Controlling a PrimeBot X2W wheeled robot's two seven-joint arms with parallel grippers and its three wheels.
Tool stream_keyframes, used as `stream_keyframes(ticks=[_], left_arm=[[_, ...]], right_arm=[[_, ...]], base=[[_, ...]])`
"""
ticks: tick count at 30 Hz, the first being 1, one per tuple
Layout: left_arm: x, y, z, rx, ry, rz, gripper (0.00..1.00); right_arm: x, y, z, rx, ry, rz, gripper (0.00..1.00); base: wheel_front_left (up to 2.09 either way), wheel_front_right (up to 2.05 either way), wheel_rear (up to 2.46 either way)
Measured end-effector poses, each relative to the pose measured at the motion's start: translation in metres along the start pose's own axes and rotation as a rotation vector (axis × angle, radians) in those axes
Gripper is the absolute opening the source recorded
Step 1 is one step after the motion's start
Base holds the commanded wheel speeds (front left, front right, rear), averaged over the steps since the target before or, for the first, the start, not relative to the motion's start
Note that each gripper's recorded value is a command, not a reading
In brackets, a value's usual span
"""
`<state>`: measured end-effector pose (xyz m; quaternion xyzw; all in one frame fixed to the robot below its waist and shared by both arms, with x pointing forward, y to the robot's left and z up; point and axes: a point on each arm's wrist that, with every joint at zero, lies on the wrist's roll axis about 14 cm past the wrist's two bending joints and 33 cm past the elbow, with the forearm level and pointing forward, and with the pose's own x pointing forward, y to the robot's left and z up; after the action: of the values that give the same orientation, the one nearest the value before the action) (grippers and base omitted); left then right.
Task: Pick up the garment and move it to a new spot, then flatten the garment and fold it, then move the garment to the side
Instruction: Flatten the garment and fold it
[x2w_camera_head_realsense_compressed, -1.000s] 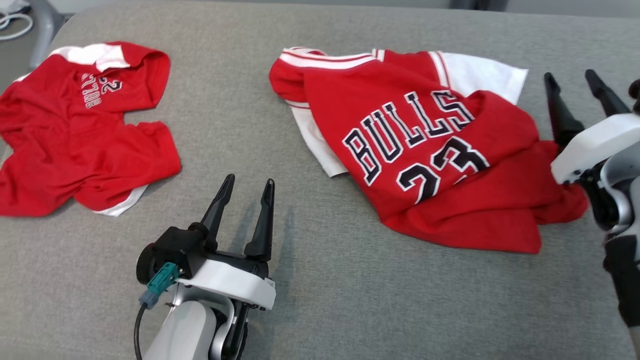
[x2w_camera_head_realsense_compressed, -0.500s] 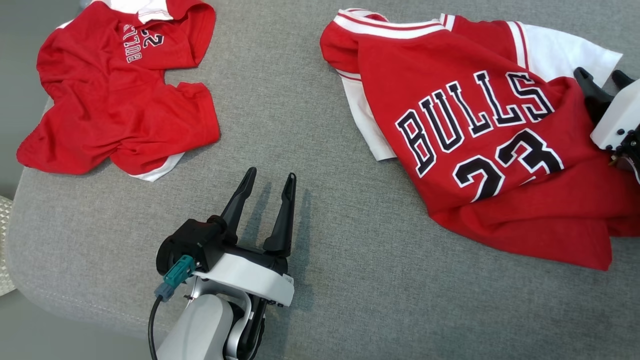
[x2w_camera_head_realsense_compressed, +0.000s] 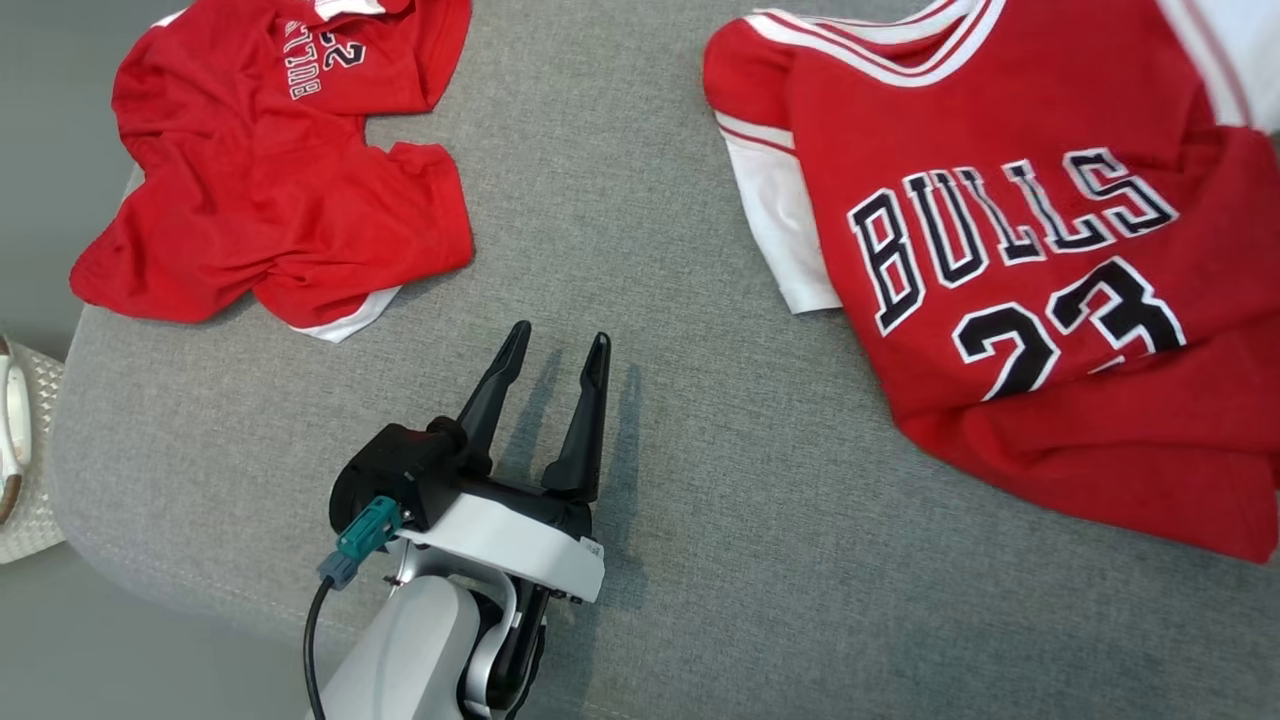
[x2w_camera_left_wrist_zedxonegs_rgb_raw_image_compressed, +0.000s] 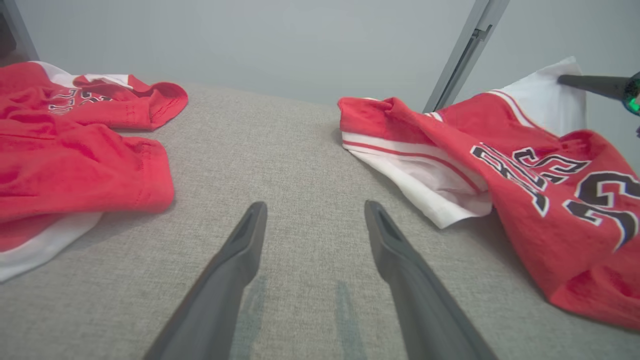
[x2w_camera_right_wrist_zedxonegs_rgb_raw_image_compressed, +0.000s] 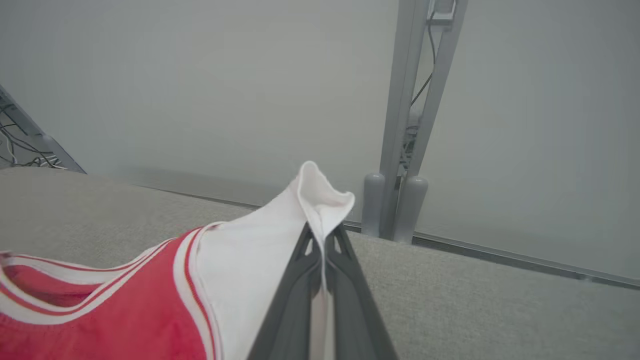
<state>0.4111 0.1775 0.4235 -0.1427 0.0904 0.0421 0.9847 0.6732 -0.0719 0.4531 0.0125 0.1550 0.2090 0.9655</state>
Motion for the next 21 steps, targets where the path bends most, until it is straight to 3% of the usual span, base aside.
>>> stream_keyframes(ticks=[8,11,16,21], left_arm=[[0.001,0.004,0.000,-0.012,0.003,0.015,1.00],[0.000,0.006,-0.001,-0.017,0.009,0.026,1.00],[-0.002,0.009,-0.001,-0.022,0.012,0.042,1.00],[0.000,0.008,0.000,-0.025,0.009,0.040,1.00]], right_arm=[[0.022,-0.002,0.111,-0.193,-0.319,-0.025,0.00],[0.028,0.008,0.136,-0.223,-0.402,-0.017,0.00],[0.047,0.043,0.109,-0.240,-0.315,0.051,0.00],[0.053,0.041,0.061,-0.249,-0.174,0.050,0.00]], base=[[0.00,0.00,0.00],[0.00,0.00,0.00],[0.00,0.00,0.00],[0.00,0.00,0.00]])
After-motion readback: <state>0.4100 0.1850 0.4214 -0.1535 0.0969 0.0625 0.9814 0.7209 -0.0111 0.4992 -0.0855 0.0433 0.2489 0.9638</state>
